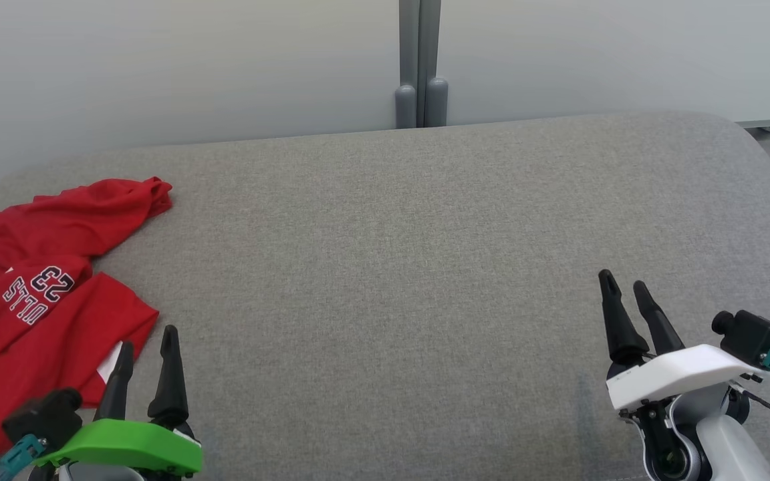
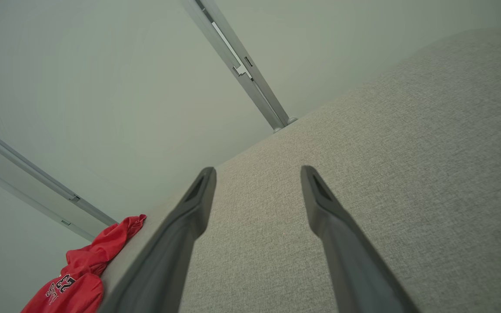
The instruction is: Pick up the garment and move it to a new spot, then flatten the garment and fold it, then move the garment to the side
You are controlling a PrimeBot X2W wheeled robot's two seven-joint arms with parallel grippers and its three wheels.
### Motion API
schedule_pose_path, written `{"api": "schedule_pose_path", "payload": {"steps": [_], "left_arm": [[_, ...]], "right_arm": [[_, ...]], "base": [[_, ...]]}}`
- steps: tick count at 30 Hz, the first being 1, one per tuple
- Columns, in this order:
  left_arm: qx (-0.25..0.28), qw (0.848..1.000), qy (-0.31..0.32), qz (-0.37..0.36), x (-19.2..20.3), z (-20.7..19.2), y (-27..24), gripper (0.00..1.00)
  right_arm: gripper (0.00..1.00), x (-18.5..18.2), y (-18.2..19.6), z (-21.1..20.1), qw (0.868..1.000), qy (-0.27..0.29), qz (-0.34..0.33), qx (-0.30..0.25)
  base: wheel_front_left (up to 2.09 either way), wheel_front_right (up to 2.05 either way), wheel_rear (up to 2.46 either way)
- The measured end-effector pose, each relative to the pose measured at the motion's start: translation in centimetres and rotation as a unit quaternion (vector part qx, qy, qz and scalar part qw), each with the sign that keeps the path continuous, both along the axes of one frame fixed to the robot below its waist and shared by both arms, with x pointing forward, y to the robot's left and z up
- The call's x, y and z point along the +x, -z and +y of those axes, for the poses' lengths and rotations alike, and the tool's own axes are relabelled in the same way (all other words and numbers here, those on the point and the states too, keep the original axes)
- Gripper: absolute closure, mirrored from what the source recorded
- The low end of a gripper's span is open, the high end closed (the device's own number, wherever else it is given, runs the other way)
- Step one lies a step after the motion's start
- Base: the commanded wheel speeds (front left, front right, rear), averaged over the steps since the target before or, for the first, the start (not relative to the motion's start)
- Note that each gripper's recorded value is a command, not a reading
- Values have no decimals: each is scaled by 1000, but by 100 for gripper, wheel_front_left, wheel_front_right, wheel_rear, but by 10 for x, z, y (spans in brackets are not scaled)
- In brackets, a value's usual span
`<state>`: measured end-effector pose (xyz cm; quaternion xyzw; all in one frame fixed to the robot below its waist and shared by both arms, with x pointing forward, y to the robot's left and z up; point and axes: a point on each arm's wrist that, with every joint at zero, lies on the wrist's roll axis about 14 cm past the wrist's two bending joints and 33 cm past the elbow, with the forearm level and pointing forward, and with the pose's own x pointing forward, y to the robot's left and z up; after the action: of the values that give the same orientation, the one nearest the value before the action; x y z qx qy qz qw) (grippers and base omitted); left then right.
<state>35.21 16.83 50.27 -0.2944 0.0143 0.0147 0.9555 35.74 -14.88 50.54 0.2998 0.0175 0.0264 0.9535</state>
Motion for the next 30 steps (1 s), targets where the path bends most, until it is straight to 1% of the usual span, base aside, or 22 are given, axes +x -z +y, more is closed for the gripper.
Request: {"api": "schedule_pose_path", "payload": {"steps": [8, 17, 30], "left_arm": [[53, 998, -4, -19, -3, 0, -8, 0], [108, 994, -8, -29, -8, 0, -10, 0], [181, 982, 3, -57, -12, -9, -18, 0]], "right_arm": [[0, -2, -5, 8, 999, -11, -18, -48], [0, -4, -13, 12, 993, -14, -43, -107], [0, -8, -27, 24, 978, -27, -88, -189]], "base": [[0, 0, 0], [0, 0, 0], [0, 0, 0]]}}
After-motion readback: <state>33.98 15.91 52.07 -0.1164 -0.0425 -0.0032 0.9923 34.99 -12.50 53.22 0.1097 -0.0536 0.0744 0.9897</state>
